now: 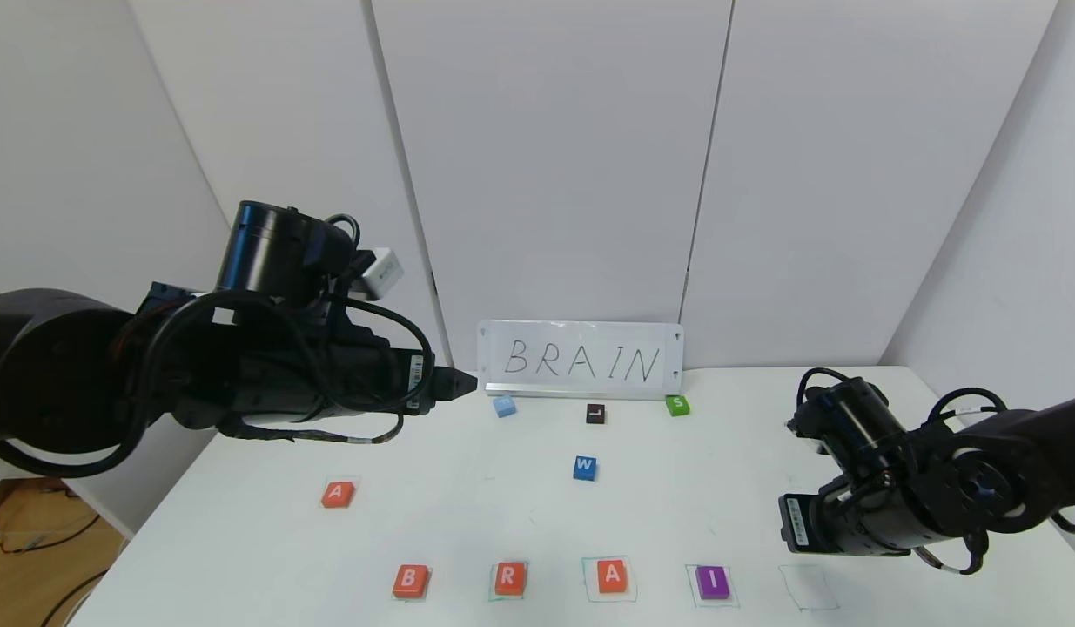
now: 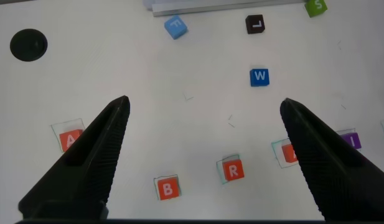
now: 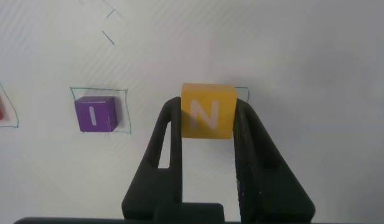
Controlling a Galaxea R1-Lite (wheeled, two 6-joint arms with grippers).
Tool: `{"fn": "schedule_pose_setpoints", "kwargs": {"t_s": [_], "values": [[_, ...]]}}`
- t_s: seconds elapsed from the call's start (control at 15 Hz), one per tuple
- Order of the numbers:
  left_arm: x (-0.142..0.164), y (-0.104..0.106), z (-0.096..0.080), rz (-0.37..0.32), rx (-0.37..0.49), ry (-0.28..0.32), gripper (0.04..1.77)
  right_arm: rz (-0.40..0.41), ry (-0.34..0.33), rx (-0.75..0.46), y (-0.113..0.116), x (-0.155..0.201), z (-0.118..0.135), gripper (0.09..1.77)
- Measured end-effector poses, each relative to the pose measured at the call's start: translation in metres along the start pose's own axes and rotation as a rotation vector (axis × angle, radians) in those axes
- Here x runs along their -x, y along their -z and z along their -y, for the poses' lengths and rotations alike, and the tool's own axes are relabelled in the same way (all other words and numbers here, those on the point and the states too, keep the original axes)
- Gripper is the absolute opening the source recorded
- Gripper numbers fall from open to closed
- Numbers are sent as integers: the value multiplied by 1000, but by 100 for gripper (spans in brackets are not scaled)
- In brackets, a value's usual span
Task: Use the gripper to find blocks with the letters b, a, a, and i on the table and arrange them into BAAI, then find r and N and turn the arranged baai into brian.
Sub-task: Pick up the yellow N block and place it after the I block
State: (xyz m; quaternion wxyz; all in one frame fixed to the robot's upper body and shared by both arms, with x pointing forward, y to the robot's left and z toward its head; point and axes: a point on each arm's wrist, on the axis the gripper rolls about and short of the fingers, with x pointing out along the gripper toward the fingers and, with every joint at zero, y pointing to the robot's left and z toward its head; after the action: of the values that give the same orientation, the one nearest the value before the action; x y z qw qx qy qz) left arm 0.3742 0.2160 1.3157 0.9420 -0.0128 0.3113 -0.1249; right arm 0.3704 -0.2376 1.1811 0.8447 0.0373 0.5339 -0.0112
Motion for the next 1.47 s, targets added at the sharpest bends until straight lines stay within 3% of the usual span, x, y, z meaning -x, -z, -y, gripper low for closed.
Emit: {"fn": "schedule_pose_setpoints", "kwargs": {"t_s": [0.67,1.47], "values": [[0,1,1,-4,-2,2,172,-39,15,98,30,-17,13,54],[1,0,0,2,-1,0,172,-70,23,116,37,-35,13,54]]}}
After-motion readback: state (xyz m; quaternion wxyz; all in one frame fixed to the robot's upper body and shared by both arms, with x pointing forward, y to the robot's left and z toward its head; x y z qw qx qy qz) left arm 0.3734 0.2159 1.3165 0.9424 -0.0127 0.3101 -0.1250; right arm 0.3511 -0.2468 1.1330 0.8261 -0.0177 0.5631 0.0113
